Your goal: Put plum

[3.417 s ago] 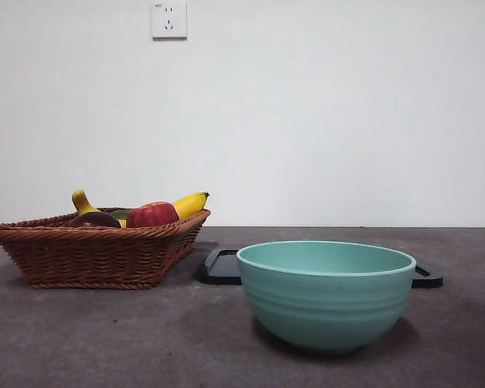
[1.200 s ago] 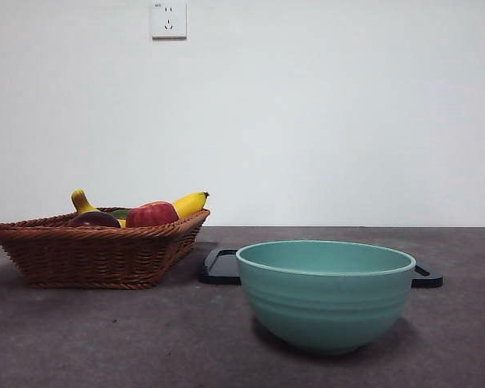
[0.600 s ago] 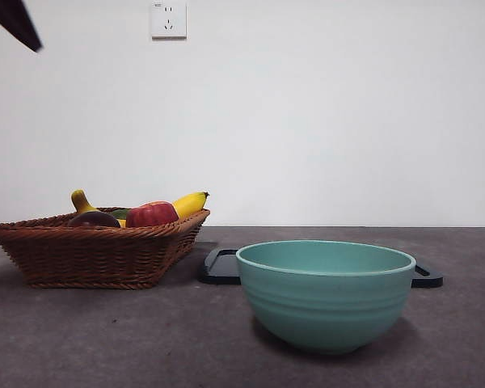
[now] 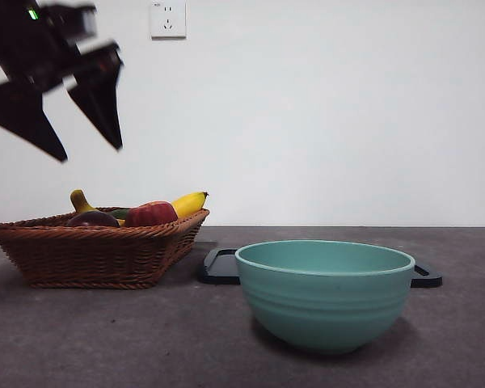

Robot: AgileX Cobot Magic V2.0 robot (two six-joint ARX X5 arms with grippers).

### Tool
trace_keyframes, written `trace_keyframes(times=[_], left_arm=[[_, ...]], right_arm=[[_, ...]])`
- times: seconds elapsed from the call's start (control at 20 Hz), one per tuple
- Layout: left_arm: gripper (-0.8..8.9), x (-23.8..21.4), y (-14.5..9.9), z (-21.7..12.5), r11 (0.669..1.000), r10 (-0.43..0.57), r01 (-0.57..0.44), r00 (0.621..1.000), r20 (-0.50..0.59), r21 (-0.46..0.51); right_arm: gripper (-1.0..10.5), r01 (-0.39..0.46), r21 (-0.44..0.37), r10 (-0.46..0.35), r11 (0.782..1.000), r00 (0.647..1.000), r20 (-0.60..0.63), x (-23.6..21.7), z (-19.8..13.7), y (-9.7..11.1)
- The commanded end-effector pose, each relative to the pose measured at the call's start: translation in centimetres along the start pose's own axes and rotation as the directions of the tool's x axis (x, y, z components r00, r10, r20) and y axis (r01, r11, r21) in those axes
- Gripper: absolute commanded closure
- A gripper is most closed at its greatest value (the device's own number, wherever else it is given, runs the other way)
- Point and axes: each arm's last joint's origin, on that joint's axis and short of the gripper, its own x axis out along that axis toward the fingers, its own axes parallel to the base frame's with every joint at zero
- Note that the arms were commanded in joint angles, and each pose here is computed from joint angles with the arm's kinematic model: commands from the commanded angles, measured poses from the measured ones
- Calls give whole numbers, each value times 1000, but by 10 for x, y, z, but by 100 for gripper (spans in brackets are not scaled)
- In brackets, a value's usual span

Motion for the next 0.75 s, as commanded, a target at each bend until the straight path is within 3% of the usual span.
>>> trace_keyframes(times=[0.05, 0.75], left_arm=[[380, 17, 1, 6, 999, 9, -8, 1000, -16, 34], [381, 85, 10, -7, 999, 8, -2, 987, -162, 34]], right_arm=[[541, -5, 0, 5, 1000, 1000, 18, -3, 4, 2], [541, -2, 0, 2, 1000, 1000, 18, -3, 4, 2]])
